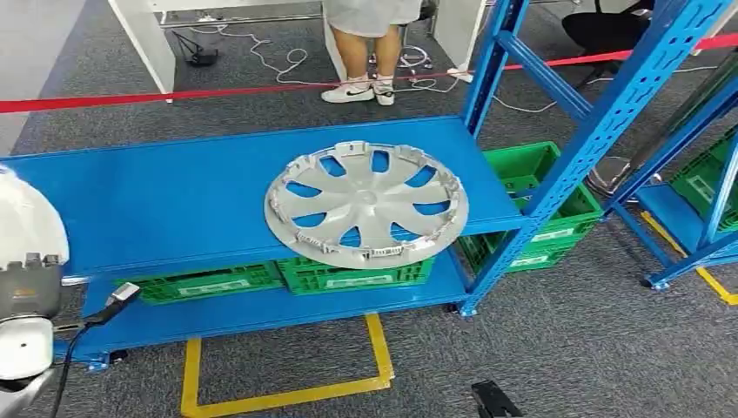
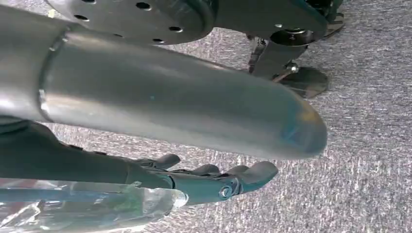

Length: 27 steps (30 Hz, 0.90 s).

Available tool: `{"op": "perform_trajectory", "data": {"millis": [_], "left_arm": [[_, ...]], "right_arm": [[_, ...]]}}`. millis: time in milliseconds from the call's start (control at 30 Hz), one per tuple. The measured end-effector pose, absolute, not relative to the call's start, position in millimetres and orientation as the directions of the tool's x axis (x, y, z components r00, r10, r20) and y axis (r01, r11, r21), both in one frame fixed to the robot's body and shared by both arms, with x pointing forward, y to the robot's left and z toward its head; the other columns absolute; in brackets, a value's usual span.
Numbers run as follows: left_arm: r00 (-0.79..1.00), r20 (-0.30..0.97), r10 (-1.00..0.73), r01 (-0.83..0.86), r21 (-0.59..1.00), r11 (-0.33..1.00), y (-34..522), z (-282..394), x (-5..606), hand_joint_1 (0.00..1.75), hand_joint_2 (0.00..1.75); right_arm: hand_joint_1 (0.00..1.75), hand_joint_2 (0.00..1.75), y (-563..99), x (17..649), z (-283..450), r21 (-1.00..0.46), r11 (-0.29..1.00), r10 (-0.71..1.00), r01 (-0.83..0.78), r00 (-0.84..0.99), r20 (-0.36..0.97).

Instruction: Take the parts from the cabinet and place them on the table.

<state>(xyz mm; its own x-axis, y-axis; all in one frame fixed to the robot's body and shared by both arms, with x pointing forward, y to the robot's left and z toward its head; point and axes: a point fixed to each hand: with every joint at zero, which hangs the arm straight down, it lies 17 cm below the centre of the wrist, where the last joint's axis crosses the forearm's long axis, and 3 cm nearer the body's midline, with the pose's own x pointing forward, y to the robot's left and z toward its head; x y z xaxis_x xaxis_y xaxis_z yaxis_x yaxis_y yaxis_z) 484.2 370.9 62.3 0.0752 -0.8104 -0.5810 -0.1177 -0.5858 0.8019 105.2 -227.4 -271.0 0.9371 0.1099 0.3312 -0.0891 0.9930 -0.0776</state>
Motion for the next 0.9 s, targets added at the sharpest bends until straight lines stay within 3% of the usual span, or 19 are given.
{"op": "perform_trajectory", "data": {"millis": [900], "left_arm": [[0.073,-0.662,-0.746,-0.348,0.684,-0.641,360,183,506,1.75,1.75]], "right_arm": [[0.0,0.0,-227,104,-271,-0.079,0.992,0.121,-0.1,0.937,0.329]]}}
